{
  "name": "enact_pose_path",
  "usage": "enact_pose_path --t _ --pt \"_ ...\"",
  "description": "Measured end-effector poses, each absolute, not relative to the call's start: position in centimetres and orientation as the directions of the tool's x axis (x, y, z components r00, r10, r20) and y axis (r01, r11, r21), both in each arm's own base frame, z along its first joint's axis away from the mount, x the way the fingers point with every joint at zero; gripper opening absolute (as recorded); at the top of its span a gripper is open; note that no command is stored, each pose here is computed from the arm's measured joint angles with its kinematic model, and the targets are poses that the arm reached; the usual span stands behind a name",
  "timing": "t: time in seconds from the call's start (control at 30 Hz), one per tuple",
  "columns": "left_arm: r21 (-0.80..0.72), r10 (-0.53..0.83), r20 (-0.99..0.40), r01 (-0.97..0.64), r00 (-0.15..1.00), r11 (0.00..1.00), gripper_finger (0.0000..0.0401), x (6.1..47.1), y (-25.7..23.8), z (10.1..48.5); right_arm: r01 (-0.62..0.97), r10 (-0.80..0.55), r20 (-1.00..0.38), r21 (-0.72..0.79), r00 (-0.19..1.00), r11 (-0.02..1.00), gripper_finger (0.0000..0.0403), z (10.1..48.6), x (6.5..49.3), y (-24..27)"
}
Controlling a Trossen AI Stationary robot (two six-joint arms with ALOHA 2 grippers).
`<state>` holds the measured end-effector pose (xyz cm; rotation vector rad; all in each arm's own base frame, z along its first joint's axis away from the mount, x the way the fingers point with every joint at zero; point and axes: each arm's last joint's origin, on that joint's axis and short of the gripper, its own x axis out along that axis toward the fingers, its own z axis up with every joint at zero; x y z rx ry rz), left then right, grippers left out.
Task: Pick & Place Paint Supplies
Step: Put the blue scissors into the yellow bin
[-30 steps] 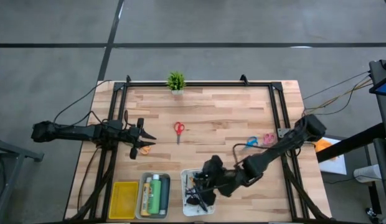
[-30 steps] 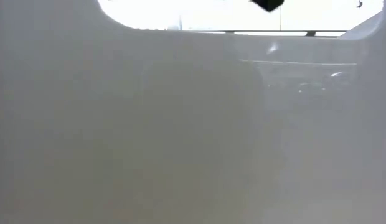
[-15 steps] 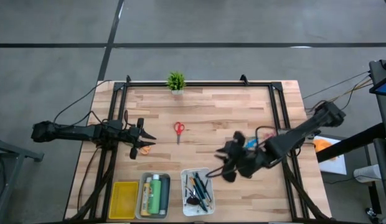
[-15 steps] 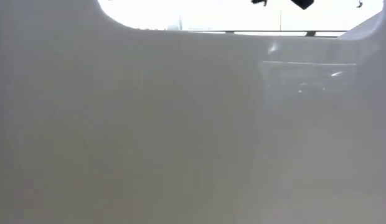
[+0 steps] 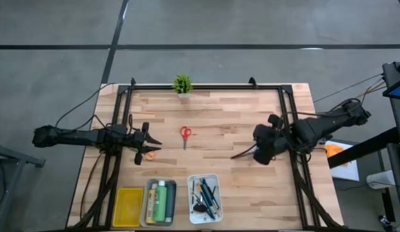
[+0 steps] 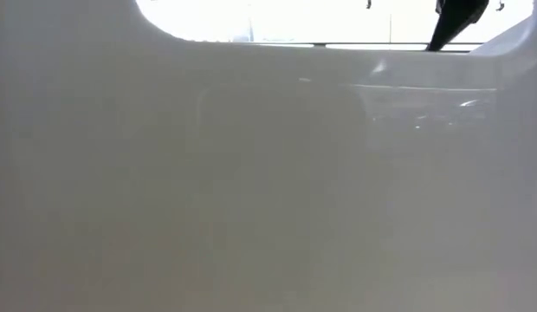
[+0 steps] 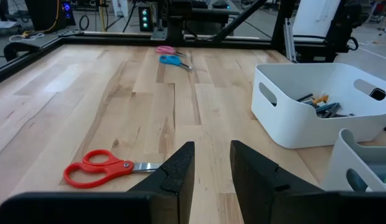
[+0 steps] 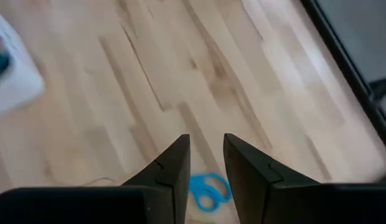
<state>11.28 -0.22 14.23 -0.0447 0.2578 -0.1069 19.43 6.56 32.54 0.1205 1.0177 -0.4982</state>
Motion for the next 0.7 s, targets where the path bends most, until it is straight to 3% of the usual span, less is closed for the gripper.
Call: enact_pose_path --t 0.47,0.7 --pt "-0.058 -0.111 -0.252 0.100 0.961 0.993 0.0104 11.3 -0.2 14.2 0.369 -0.279 -0.954 -0.221 0.111 0.903 0.0093 26.7 19.4 1.1" --pt "-0.058 -0.111 -0.252 0.100 0.961 0.993 0.0104 11.3 -0.2 14.2 0.476 -0.079 -0.996 -0.053 0.036 0.878 0.0093 23.0 18.8 -1.2"
